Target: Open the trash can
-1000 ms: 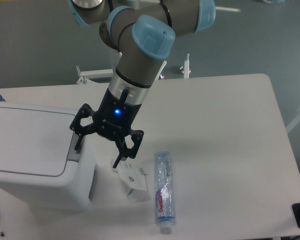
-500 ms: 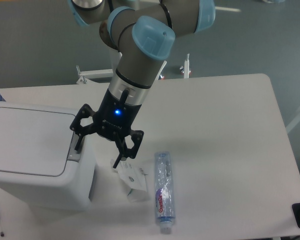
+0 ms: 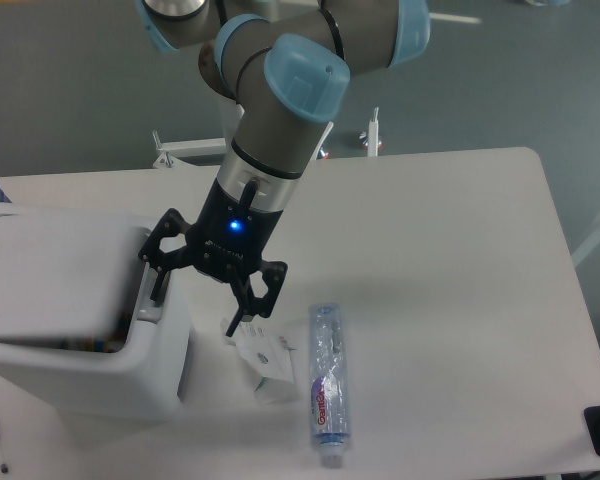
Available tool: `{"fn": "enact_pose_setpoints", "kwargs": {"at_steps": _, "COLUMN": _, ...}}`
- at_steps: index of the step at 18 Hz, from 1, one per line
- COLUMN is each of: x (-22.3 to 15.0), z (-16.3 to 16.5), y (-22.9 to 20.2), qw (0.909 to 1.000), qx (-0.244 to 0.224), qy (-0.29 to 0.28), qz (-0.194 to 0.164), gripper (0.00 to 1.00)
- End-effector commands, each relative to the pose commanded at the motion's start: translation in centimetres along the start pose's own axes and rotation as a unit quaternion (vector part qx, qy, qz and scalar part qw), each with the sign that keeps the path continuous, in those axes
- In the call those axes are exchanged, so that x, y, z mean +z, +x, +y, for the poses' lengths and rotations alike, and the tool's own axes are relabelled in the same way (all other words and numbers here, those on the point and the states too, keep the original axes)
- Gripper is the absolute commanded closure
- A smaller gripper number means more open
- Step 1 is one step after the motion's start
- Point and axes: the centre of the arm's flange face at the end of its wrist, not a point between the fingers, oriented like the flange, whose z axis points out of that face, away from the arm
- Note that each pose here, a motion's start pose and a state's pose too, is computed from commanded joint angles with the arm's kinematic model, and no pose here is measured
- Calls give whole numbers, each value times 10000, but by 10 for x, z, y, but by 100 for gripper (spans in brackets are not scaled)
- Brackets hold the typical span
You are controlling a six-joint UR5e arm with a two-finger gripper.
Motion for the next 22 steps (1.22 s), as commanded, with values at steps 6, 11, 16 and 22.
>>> {"fn": "enact_pose_setpoints", "kwargs": {"at_steps": 6, "x": -6, "z": -3, "y": 3, "qw": 10000, "qx": 34, "qy": 36, "qz": -12, "gripper": 0}}
{"fn": "enact_pose_setpoints", "kwargs": {"at_steps": 11, "x": -13, "z": -7, "y": 0, "qw": 9998, "qx": 112, "qy": 160, "qz": -102, "gripper": 0}}
{"fn": "enact_pose_setpoints", "kwargs": {"at_steps": 16, "x": -42, "z": -5, "y": -38, "qw": 9986, "qx": -44, "qy": 352, "qz": -383, "gripper": 0}}
{"fn": "enact_pose_setpoints", "kwargs": {"at_steps": 22, "x": -58, "z": -8, "y": -70, "qw": 9972, "qx": -72, "qy": 462, "qz": -576, "gripper": 0}}
